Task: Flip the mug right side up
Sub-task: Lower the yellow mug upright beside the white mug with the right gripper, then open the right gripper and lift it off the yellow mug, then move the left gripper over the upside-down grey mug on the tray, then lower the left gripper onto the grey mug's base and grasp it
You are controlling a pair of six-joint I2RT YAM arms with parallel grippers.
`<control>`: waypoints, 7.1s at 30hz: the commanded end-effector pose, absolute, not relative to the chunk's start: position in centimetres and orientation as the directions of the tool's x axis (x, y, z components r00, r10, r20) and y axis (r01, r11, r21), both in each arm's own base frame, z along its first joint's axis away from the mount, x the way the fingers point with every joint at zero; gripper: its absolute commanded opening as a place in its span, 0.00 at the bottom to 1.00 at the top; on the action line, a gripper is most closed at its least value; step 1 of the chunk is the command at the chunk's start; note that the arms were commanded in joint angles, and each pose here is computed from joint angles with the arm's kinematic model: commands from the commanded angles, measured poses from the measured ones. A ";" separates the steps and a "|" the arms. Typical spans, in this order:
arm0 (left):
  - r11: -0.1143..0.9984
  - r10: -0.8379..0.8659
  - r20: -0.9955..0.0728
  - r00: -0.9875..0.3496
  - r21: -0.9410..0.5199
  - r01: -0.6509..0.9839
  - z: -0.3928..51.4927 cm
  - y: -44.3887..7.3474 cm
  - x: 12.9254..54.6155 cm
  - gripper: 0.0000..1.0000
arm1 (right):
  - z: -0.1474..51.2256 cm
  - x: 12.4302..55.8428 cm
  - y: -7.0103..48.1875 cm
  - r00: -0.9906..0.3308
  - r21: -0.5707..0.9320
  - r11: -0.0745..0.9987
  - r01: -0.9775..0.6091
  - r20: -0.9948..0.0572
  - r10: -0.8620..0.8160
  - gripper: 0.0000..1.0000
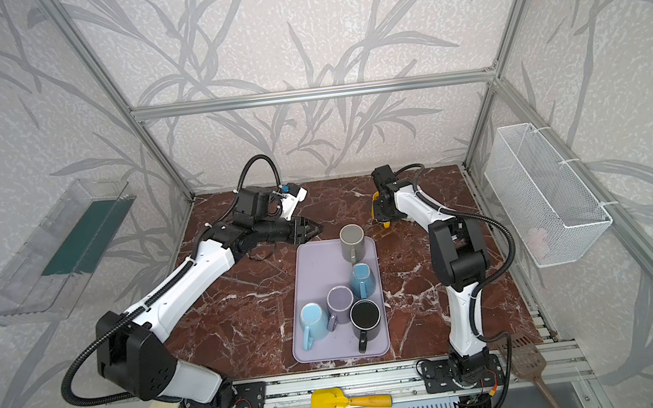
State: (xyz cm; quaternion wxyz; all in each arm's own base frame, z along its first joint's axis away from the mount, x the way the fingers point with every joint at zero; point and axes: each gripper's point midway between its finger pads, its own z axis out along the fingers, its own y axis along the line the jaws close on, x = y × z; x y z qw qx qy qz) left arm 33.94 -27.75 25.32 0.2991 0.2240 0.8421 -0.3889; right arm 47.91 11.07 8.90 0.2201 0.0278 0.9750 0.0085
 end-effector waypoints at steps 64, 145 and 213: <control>0.674 0.200 -0.639 -0.743 -0.461 0.578 23.9 -27.0 34.2 0.53 | 10.9 49.0 10.4 -0.872 0.026 0.996 0.085 -0.482 0.087 0.24; 0.850 0.145 -0.445 -0.884 -0.401 0.342 12.0 -36.3 34.6 0.51 | 14.9 42.7 12.0 -0.824 0.171 0.983 -0.070 -0.566 0.040 0.14; 0.885 0.334 -0.407 -0.850 -0.176 0.432 10.4 -35.7 34.8 0.44 | 16.1 42.4 12.0 -0.808 0.157 0.984 -0.087 -0.589 0.023 0.13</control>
